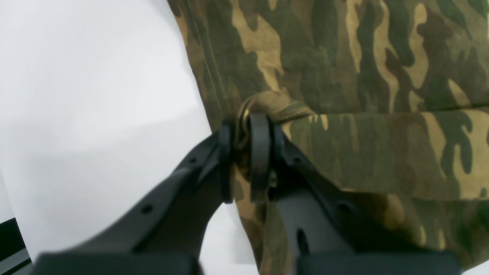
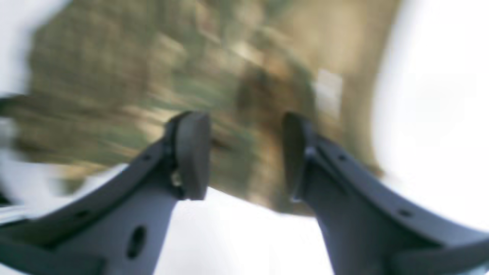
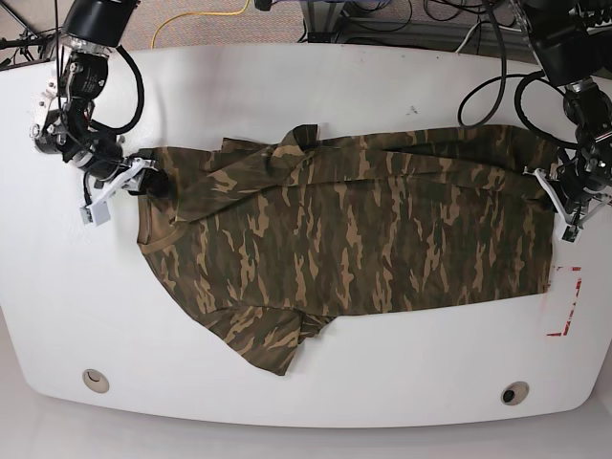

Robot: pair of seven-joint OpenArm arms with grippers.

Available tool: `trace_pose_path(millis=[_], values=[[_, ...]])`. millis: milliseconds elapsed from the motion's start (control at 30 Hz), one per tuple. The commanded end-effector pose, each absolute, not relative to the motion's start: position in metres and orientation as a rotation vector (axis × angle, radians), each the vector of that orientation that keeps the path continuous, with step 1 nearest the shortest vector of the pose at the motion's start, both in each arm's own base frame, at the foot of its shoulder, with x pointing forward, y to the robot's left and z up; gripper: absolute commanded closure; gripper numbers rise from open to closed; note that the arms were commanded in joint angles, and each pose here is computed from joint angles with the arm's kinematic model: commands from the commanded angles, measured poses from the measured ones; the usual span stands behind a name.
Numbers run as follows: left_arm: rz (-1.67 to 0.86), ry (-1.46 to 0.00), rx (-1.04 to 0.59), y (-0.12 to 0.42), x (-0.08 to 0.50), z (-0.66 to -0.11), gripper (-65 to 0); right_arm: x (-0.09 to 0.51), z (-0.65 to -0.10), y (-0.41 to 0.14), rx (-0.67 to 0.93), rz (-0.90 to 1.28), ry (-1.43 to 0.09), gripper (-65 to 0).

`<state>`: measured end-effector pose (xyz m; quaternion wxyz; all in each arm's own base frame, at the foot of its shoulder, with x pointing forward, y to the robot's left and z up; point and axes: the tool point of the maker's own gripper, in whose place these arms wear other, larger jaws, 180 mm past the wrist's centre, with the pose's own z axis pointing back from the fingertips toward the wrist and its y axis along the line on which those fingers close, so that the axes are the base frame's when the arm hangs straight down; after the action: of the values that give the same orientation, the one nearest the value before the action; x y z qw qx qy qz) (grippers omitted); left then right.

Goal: Fold the T-shirt properly
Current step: 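Pull the collar corner with the right gripper away from the left gripper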

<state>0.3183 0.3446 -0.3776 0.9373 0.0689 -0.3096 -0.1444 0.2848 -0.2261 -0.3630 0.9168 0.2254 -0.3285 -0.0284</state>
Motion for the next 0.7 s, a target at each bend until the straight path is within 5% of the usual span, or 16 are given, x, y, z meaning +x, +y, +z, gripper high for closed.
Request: trace_pose_path(millis=[0, 267, 533, 667], values=[[-0.297, -0.680, 0.166, 0.352, 0.328, -0.360, -4.3, 0.292, -0.343, -0.237, 0.346, 0.017, -0.738, -25.5], [-0.297, -0.679, 0.166, 0.352, 0.328, -0.361, -4.7, 0.279, -0.363, -0.257, 0.146, 0.063, -0.675, -35.4], [-0.297, -0.682, 0.166, 0.352, 0.329, -0.360, -4.4, 0.269, -0.399, -0.261, 0.113, 0.139, -0.611, -35.4], [-0.297, -0.684, 0.167, 0.352, 0.330, -0.359, -4.3, 0.269, -0.414, -0.263, 0.114, 0.144, -0.596, -30.1]])
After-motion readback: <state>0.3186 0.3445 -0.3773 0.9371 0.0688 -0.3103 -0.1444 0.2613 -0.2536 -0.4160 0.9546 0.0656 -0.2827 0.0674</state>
